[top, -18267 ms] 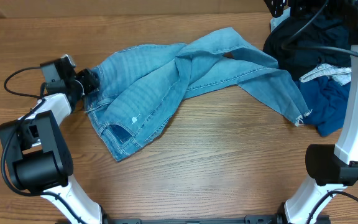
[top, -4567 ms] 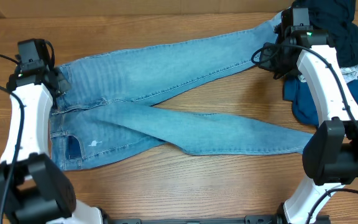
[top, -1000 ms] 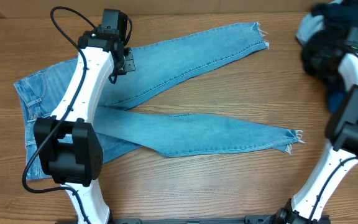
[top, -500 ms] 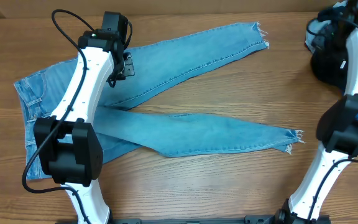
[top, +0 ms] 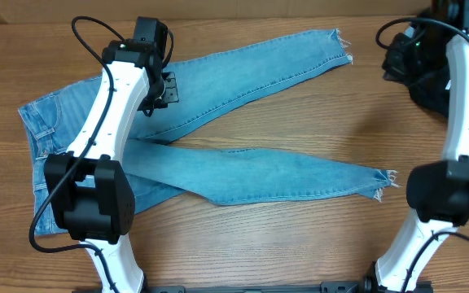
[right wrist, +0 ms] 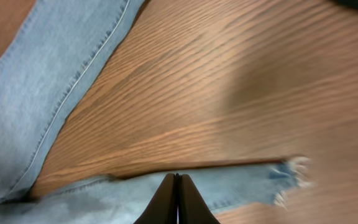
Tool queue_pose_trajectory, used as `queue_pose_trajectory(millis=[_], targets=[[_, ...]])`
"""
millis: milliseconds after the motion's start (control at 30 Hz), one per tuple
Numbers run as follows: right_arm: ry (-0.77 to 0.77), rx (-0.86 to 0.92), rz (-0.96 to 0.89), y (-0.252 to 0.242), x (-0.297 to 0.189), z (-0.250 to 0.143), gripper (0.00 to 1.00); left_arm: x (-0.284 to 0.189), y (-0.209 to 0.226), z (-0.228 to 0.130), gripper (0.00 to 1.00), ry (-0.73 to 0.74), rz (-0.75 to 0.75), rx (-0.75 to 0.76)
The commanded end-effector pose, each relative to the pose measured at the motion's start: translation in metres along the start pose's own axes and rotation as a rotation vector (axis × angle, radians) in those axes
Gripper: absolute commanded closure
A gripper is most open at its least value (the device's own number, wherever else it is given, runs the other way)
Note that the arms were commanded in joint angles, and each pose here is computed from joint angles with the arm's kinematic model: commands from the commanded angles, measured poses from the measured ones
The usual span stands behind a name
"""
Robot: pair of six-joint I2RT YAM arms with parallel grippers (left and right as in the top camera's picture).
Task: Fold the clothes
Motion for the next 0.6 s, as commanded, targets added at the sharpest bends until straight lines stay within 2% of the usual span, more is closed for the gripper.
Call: queue_pose_trajectory(millis=[0,133,167,300,433,533,567], targets=[[-0.061,0.017,-0.060,-0.009,-0.038,-0.027,0.96,-0.015,-0.007,0.008,0.96,-0.057,-0.054,0.036],[-0.010,0.090,-0.052,-0.021,-0.013,-0.059,0.96,-0.015,-0.010,0.015,0.96,-0.093,-0.071,0.041],[0.016,0.152,-0.048,-0.027,0.001,-0.081,0.96,-0.016,-0.012,0.018,0.96,-0.109,-0.082,0.060],[0.084,0.346,-0.111,-0.044,0.022,-0.125,0.96,-0.017,-0.015,0.024,0.96,-0.143,-0.096,0.072],[0.152,0.547,-0.197,-0.059,0.039,-0.152,0.96,-0.018,-0.019,0.032,0.94,-0.187,-0.114,0.083],[0.196,0.593,-0.219,-0.066,0.059,-0.164,0.96,-0.019,-0.020,0.033,0.93,-0.195,-0.120,0.089],[0.201,0.600,-0.221,-0.068,0.065,-0.166,0.93,-0.019,-0.020,0.033,0.93,-0.195,-0.122,0.089]])
Point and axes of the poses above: each gripper's point midway between its finger pads, its own x axis out along the fingers, its own y axis along the line the jaws close on, z = x × y, the point moved 6 cm from there along -x, back along the fingers, and after that the axes turned 8 degrees about -x, right-handed, at the moved point
